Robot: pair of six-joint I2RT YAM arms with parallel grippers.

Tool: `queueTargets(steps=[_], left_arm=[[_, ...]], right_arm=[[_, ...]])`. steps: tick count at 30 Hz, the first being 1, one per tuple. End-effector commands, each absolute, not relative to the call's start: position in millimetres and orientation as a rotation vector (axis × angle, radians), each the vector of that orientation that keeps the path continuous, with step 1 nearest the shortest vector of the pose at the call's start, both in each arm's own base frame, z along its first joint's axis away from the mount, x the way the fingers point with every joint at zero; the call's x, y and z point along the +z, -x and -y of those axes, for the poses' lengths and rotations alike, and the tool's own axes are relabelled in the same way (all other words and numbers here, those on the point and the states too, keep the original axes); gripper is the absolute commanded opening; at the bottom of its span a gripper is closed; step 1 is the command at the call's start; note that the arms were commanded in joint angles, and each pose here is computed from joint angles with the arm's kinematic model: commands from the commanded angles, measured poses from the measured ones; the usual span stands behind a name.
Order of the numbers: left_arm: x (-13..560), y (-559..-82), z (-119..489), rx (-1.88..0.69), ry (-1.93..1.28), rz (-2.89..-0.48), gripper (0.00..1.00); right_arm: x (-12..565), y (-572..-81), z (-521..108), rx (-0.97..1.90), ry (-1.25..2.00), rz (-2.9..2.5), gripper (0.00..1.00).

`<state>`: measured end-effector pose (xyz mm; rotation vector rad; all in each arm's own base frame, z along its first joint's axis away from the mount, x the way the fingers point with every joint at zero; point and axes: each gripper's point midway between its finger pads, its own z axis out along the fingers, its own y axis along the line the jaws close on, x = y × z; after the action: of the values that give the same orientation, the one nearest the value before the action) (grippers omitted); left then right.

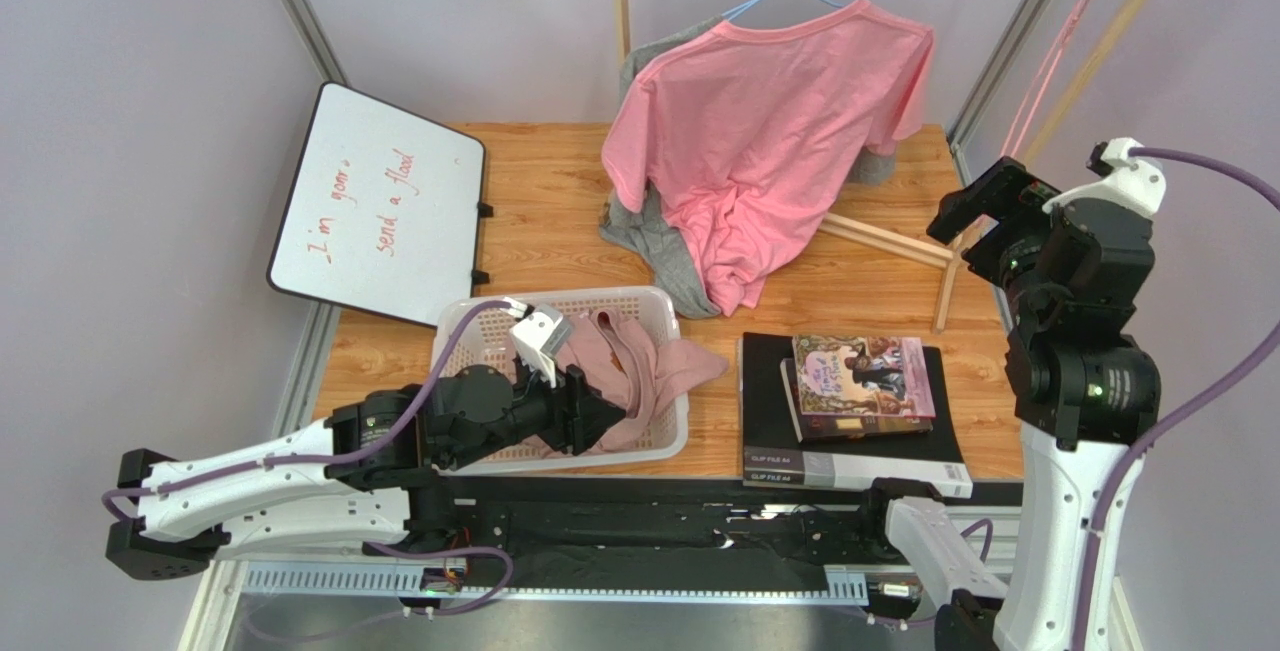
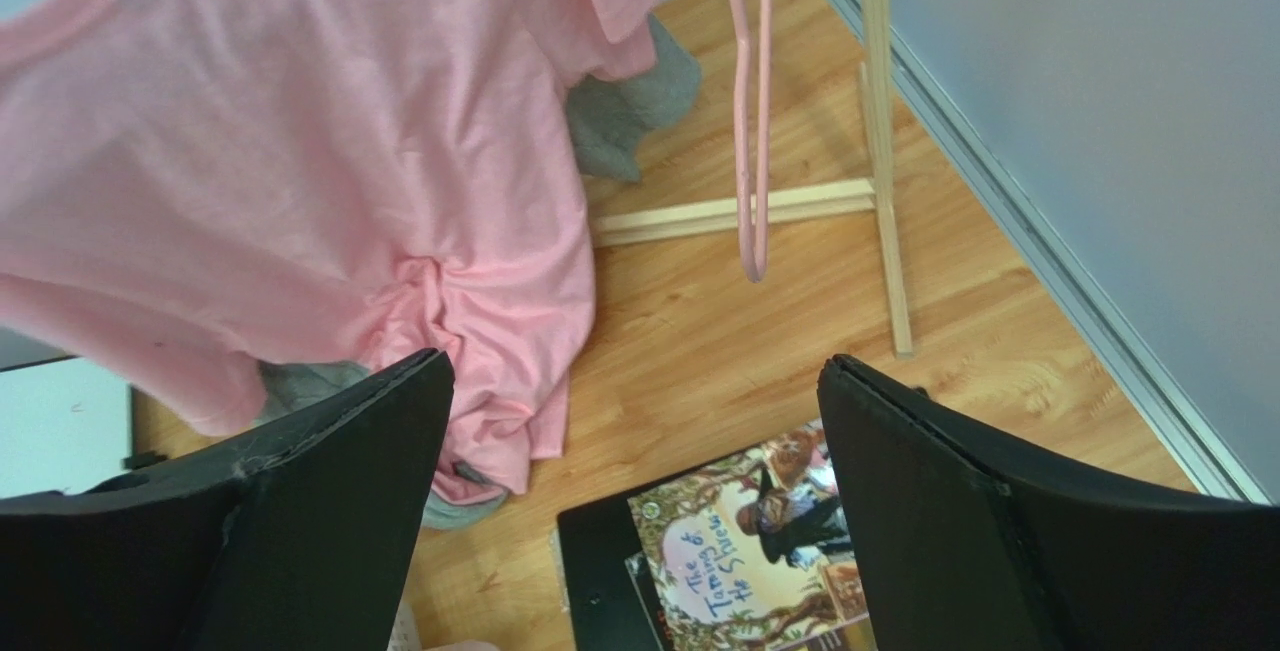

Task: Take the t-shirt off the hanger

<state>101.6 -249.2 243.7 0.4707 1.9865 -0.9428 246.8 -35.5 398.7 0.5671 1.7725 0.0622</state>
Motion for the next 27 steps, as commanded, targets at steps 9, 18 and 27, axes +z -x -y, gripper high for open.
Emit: queueTargets(steps=[9, 18, 27], left_arm=[[241.2, -101.9, 257.3, -0.977, -0.442, -1.990, 0.56], [240.6, -98.8, 252.5, -1.003, -0.422, -1.994, 0.56], [243.9, -101.7, 244.1, -0.967, -0.410, -1.997, 0.56]], right_arm=[[509.8, -245.2, -116.1, 1.045, -0.101, -1.464, 0.98], [533.3, -327.8, -164.7, 1.124, -0.069, -1.390, 0.83], [522.0, -426.1, -188.4, 1.109, -0.122, -1.386, 0.53]])
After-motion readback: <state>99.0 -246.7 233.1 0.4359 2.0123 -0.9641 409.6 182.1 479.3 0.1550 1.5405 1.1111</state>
